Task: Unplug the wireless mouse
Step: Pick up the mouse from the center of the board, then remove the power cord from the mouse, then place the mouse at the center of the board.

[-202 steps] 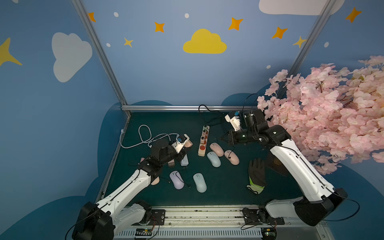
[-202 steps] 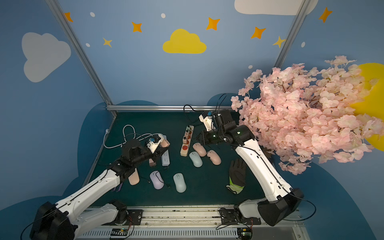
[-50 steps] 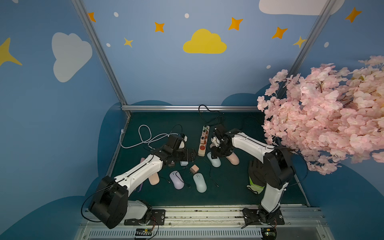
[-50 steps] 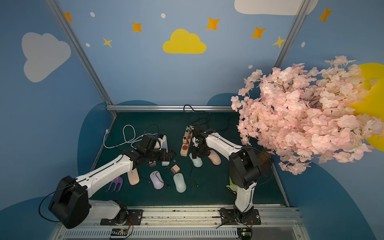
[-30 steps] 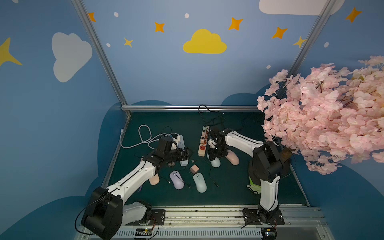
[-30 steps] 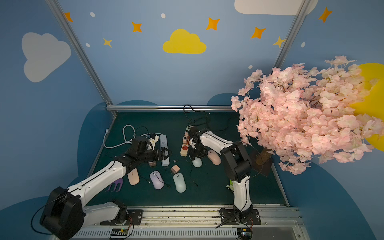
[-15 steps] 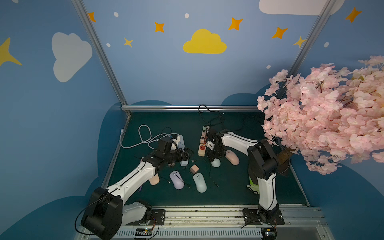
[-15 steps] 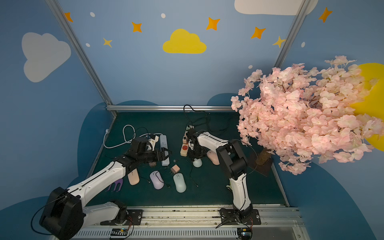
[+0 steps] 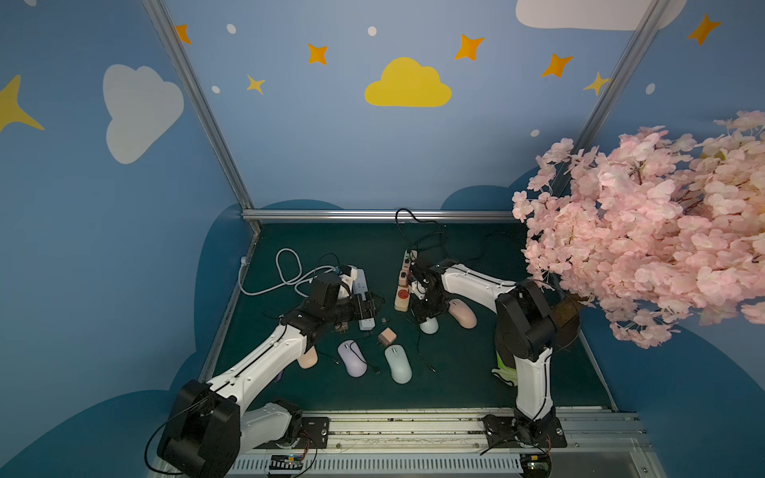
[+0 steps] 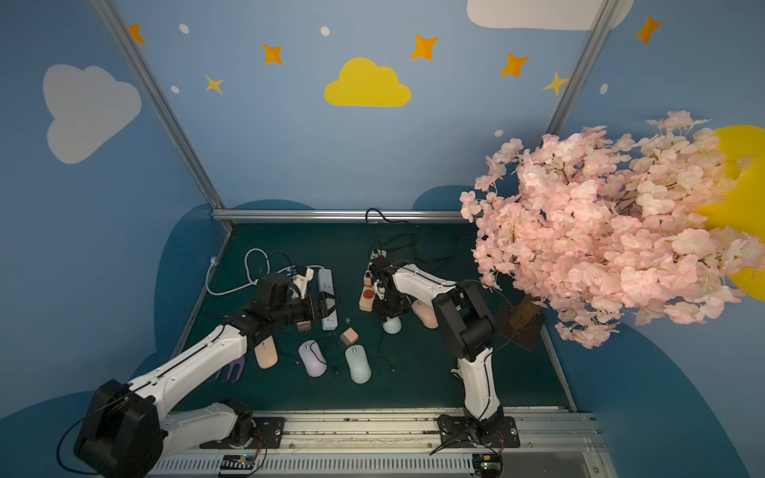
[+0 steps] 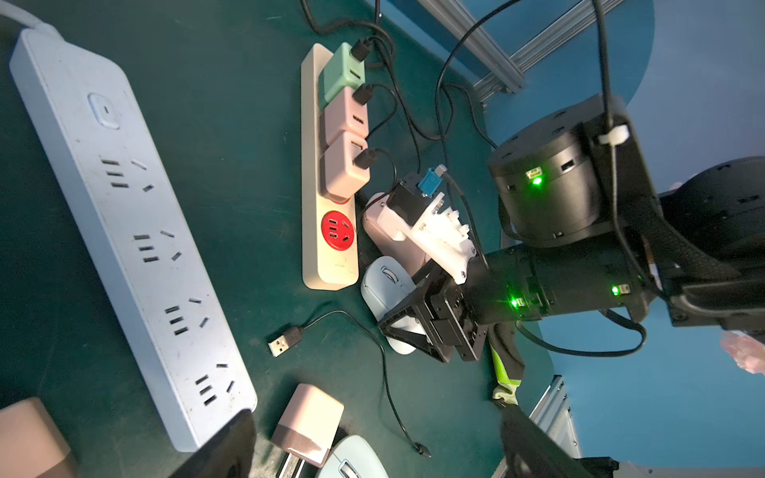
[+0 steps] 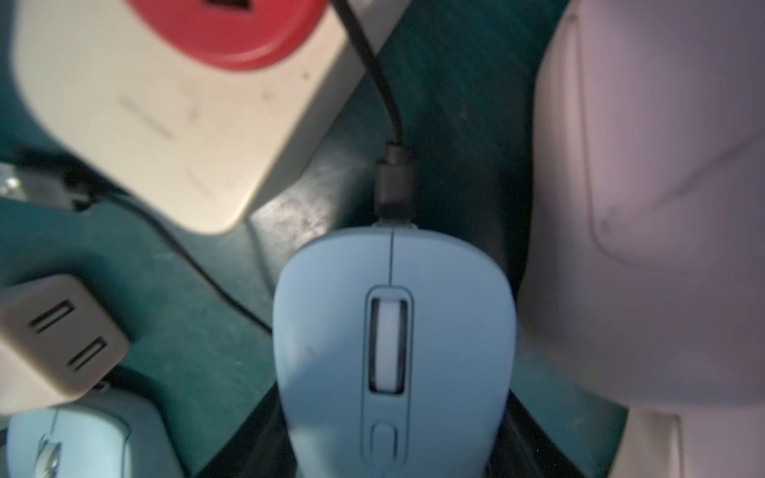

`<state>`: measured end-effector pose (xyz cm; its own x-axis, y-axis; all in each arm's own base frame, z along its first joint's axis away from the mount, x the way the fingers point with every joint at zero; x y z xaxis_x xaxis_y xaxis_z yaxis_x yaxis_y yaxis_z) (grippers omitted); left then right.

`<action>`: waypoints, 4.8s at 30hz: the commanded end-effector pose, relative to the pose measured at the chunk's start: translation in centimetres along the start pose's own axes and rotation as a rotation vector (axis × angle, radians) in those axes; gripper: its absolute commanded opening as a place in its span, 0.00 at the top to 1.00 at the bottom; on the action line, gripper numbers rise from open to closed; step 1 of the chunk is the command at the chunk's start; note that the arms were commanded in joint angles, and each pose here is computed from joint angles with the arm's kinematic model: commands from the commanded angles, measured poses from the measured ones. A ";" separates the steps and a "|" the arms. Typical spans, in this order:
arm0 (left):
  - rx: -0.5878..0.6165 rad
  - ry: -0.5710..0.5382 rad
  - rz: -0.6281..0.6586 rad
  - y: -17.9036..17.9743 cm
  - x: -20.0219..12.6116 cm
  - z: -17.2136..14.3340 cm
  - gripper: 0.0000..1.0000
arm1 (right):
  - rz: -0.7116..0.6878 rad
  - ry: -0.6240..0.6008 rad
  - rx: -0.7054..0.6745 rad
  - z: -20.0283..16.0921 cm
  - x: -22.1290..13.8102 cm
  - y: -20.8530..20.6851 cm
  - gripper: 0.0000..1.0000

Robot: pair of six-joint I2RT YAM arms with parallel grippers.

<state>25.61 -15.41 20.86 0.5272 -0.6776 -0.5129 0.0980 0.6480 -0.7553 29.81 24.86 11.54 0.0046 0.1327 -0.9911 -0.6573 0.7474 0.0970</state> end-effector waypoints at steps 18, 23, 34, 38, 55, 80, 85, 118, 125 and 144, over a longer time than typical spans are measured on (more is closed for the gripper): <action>-0.005 0.085 -0.168 -2.9 5.7 0.4 0.28 | 0.169 -0.445 -0.079 -1.6 -8.0 3.3 1.00; 0.017 0.105 -0.173 -3.7 6.7 0.6 0.35 | 0.210 -0.473 -0.108 -1.9 -8.4 3.8 1.00; 0.020 0.103 -0.154 -3.9 8.9 1.9 0.44 | 0.203 -0.461 -0.114 -2.7 -8.8 4.1 1.00; 0.021 0.120 -0.147 -3.9 9.6 2.1 0.50 | 0.200 -0.466 -0.114 -3.0 -9.0 4.3 1.00; -0.001 0.120 -0.109 -3.0 11.0 2.3 0.69 | 0.211 -0.434 -0.136 -3.5 -8.7 4.9 1.00; 0.014 0.125 -0.111 -3.7 10.8 3.0 0.96 | 0.219 -0.348 -0.080 -4.2 -8.3 5.5 1.00; 0.022 0.111 -0.108 -4.1 10.3 3.7 0.96 | 0.242 -0.289 -0.043 -4.9 -7.7 5.7 1.00; 0.030 0.133 -0.103 -3.5 9.6 3.4 0.96 | -0.011 -0.124 0.104 -11.0 -5.2 4.0 1.00; 0.034 0.168 -0.083 -2.3 9.0 1.6 0.96 | -0.058 -0.006 0.124 -10.8 -3.0 3.2 1.00; -0.009 0.187 -0.090 -1.1 9.2 0.4 0.96 | -0.050 0.104 0.108 -11.6 2.0 6.6 0.84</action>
<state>31.26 -22.08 16.79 0.3713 -0.7638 -0.5280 0.1138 0.6018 -0.7905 17.65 21.72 9.95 -0.0134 0.0247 -0.9996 -0.5755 0.8173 0.0279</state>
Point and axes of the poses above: each gripper's point midway between its finger pads, its own x axis out along the fingers, its own y axis along the line the jaws close on, z = x × y, the point moved 8 cm from there along -x, back along the fingers, and after that the axes turned 9 degrees about -x, right-handed, at the moved point
